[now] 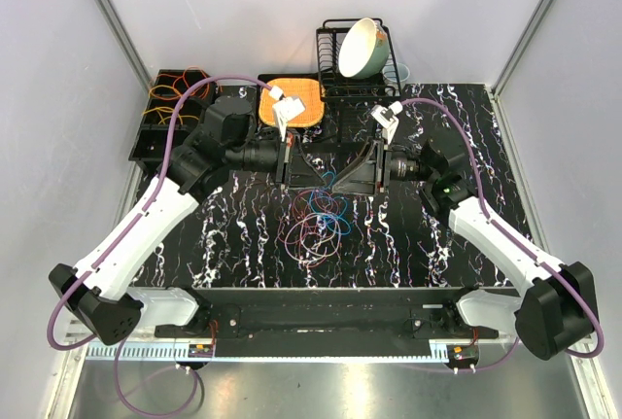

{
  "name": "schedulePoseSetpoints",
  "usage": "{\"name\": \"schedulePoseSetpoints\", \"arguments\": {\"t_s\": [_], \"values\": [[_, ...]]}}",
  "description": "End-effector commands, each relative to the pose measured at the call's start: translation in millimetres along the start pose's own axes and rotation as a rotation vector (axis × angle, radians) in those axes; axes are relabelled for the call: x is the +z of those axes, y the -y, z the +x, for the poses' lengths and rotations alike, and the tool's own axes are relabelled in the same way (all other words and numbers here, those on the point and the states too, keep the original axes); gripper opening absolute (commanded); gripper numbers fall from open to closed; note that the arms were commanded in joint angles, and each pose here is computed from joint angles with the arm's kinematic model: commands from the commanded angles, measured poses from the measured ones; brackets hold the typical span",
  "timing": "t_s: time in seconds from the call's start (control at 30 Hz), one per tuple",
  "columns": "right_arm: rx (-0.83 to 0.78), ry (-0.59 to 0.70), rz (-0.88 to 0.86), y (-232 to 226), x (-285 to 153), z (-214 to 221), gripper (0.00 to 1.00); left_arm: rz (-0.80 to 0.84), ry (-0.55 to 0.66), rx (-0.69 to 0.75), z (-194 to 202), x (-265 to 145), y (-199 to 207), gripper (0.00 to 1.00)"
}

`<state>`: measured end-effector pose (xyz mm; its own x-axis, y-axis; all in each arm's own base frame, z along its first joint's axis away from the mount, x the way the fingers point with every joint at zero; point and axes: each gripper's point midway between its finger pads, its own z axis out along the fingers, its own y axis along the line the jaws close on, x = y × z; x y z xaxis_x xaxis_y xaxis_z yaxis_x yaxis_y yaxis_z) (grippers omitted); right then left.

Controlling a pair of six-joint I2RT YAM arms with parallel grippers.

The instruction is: Untangle the cables

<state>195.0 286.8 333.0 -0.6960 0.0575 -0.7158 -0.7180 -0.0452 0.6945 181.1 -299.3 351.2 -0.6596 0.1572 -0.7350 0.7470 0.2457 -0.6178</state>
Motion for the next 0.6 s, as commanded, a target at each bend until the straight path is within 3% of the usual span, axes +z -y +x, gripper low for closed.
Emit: {"name": "schedulePoseSetpoints", "arguments": {"t_s": [0.0,0.17,0.33,0.57], "values": [[-0.082,0.01,-0.041,-18,3,-11,0.54,0.066,0.026,0.038,-11,2,14,0.0],[-0.102,0.036,0.019,-10,2,-14,0.65,0.074,0.033,0.037,-13,2,17,0.0],[-0.151,0.058,0.061,-12,-1,-20,0.66,0.083,0.037,0.025,-14,1,21,0.0],[-0.157,0.069,0.035,-17,-1,-20,0.37,0.065,0.033,0.003,-10,5,12,0.0]]}}
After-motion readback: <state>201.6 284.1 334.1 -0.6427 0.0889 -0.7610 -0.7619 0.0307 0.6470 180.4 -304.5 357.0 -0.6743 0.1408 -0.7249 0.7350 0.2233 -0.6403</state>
